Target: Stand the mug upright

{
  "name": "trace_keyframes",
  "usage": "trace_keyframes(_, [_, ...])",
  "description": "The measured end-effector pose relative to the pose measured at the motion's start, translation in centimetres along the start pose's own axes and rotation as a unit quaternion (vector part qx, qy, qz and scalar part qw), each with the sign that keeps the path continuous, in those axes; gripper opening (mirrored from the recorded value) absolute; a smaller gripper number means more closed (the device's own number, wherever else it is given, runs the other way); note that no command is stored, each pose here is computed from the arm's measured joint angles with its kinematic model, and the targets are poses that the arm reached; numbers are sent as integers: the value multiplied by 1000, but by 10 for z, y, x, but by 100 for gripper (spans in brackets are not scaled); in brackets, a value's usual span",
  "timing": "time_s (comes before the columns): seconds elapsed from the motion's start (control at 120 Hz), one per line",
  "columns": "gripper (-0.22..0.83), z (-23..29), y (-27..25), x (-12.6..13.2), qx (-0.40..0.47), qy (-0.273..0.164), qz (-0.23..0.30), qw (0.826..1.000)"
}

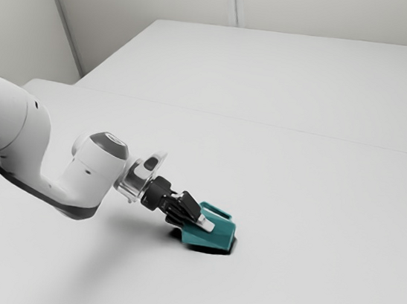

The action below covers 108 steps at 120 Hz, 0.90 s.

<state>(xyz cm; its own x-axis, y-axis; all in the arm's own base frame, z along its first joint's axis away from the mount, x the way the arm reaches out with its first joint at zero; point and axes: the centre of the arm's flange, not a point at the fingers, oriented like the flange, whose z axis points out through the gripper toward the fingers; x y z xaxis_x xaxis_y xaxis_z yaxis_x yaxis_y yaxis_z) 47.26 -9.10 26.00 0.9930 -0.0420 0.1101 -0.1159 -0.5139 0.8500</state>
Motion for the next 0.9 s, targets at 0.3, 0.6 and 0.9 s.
trace_keyframes(0.3, [-14,-9,19,8,-7,12,22,1000])
trace_keyframes(0.6, [-15,-52,92,35,20,27,123,992])
trace_keyframes(0.9, [-15,-121,125,47,221,-48,221,949])
